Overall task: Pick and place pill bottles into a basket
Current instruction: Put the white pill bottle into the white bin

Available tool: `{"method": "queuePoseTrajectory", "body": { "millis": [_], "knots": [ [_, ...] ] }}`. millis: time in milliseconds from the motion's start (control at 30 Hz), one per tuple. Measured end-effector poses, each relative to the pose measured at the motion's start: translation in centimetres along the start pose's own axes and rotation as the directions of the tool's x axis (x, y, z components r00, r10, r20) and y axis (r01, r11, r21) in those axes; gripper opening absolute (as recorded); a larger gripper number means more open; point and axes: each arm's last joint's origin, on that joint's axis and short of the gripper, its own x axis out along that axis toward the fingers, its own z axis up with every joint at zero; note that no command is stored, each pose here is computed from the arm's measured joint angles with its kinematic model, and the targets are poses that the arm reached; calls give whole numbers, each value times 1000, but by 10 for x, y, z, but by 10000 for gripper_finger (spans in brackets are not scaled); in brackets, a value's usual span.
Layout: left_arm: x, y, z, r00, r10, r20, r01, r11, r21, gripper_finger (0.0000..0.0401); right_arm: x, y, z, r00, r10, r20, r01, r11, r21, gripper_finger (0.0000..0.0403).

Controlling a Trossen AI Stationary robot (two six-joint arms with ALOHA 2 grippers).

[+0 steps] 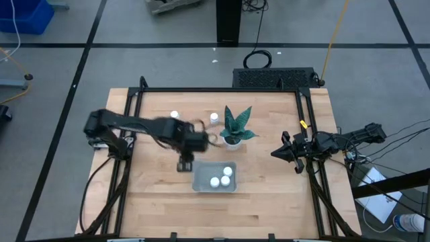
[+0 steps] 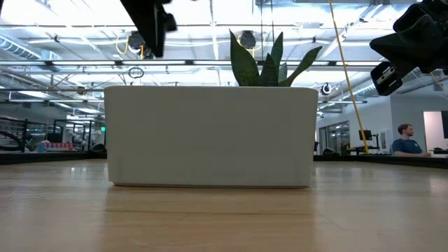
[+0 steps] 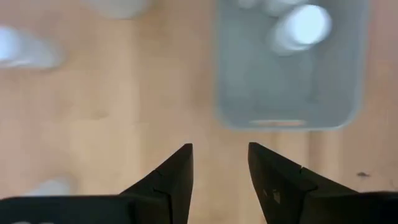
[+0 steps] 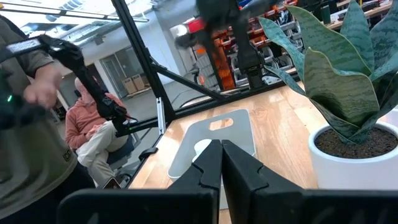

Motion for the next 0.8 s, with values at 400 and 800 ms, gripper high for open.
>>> {"method": "queuePoseTrajectory", "body": {
  "millis": [400, 800],
  "knots": [
    [-84, 106, -80, 966, 254, -49, -254, 893, -373, 179, 0, 0, 0, 1000, 1, -1, -1, 1000, 0, 4],
    [-85, 192, -110, 954, 282, -103, -282, 724, -630, 333, 0, 0, 0, 1000, 0, 0, 0, 1000, 0, 4]
  ]
}}
